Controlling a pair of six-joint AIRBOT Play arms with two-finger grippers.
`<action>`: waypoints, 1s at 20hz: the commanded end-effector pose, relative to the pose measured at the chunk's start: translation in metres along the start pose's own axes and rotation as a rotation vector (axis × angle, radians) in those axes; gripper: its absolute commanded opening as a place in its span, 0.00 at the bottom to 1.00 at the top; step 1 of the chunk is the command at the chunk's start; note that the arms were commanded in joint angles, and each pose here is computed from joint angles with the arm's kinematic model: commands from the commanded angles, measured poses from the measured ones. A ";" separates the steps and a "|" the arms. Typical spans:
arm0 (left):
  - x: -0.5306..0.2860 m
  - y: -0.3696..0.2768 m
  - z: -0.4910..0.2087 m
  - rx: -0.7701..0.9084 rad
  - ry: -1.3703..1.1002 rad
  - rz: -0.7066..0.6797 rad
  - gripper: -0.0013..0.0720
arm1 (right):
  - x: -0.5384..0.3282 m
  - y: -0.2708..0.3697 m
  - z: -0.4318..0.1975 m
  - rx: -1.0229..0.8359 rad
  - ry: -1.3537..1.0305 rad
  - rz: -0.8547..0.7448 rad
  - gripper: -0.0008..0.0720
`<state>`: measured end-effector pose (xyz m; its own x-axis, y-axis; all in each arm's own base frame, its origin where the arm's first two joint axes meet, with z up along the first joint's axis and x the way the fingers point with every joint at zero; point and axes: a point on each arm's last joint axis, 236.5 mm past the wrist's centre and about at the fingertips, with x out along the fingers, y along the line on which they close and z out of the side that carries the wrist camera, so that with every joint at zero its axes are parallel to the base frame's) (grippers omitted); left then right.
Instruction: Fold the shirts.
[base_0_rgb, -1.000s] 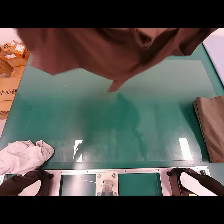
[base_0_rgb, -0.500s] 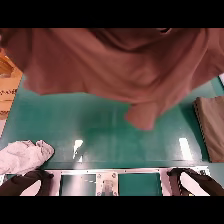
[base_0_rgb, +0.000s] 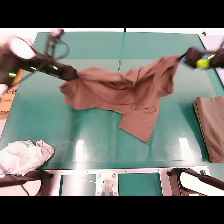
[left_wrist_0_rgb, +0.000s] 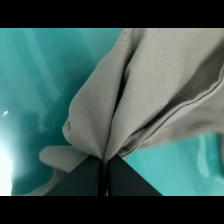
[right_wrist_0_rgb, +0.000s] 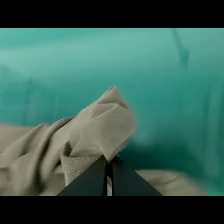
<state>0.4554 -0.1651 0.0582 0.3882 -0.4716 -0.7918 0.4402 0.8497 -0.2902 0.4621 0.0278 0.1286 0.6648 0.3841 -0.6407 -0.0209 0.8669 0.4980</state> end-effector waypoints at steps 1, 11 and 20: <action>0.091 0.040 -0.013 -0.093 -0.013 0.002 0.05 | 0.080 -0.053 -0.046 0.172 0.095 -0.013 0.04; 0.016 0.114 -0.003 -0.129 0.109 0.092 0.75 | 0.027 -0.110 -0.022 0.328 0.203 0.017 0.78; -0.055 0.157 -0.048 -0.361 0.189 -0.037 0.75 | 0.050 -0.138 -0.180 0.537 0.435 -0.008 0.53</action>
<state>0.4803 -0.0090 0.0274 0.2518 -0.4536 -0.8549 0.1574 0.8908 -0.4263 0.3882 -0.0370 -0.0418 0.3506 0.5482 -0.7593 0.3982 0.6466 0.6507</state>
